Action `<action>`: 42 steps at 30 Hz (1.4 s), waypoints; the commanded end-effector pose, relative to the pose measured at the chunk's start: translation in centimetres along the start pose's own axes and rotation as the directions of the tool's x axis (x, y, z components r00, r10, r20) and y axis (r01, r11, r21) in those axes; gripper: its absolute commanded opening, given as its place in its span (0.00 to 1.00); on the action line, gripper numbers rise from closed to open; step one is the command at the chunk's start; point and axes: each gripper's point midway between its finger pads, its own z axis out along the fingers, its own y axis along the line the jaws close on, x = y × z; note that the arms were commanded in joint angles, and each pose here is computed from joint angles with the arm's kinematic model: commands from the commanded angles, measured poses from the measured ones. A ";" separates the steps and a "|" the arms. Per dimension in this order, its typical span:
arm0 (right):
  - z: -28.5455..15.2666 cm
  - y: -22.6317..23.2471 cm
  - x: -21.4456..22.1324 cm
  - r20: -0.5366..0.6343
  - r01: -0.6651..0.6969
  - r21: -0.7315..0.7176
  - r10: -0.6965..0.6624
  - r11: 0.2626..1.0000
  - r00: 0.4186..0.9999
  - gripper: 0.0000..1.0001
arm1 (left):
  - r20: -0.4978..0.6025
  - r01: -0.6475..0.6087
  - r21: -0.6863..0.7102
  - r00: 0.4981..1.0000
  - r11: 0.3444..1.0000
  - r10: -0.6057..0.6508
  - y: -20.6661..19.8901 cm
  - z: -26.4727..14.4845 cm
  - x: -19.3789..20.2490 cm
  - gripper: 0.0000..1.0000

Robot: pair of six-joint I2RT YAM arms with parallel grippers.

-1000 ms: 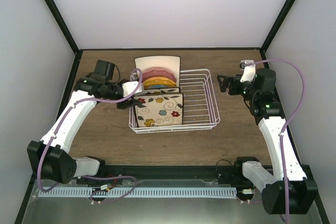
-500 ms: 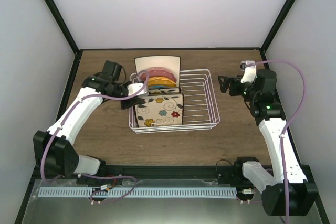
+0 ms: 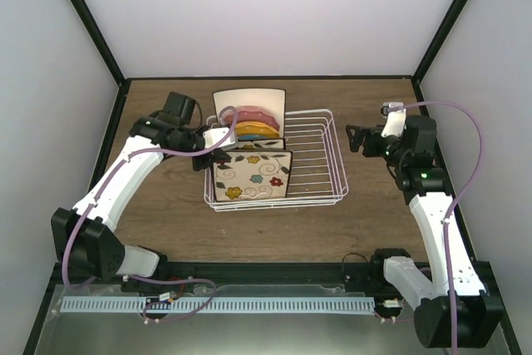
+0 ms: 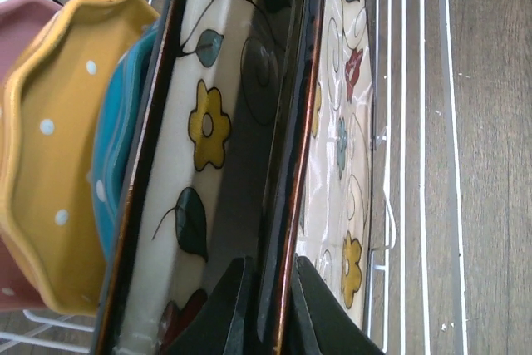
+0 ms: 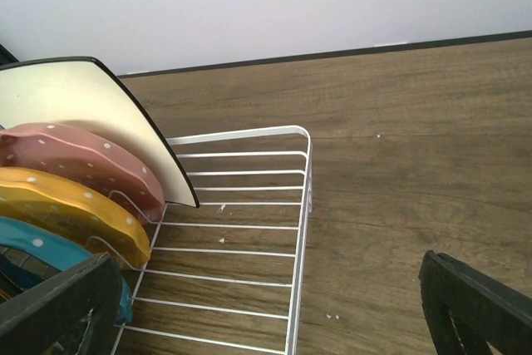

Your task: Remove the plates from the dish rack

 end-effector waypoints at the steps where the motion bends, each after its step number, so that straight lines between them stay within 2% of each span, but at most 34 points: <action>1: -0.1 -0.3 -0.3 0.020 -0.008 0.005 0.008 1.000 1.000 1.00 | 0.149 -0.090 -0.106 0.983 0.990 0.106 0.9 -4.3 -5.6 0.04; 7: 0.4 -0.2 -0.1 0.018 -0.014 -0.009 0.014 1.000 1.000 1.00 | 0.197 -0.086 -0.157 0.974 0.984 0.116 1.3 -6.7 -8.0 0.04; 35: 0.8 -0.3 0.9 -0.003 -0.021 -0.020 0.021 1.000 1.000 1.00 | 0.322 0.010 -0.141 0.946 0.990 0.037 1.1 -10.0 -12.0 0.04; 42: 0.9 -0.3 1.2 -0.007 -0.021 -0.022 0.021 1.000 1.000 1.00 | 0.400 0.066 -0.146 0.917 0.987 -0.002 1.6 -12.2 -14.6 0.04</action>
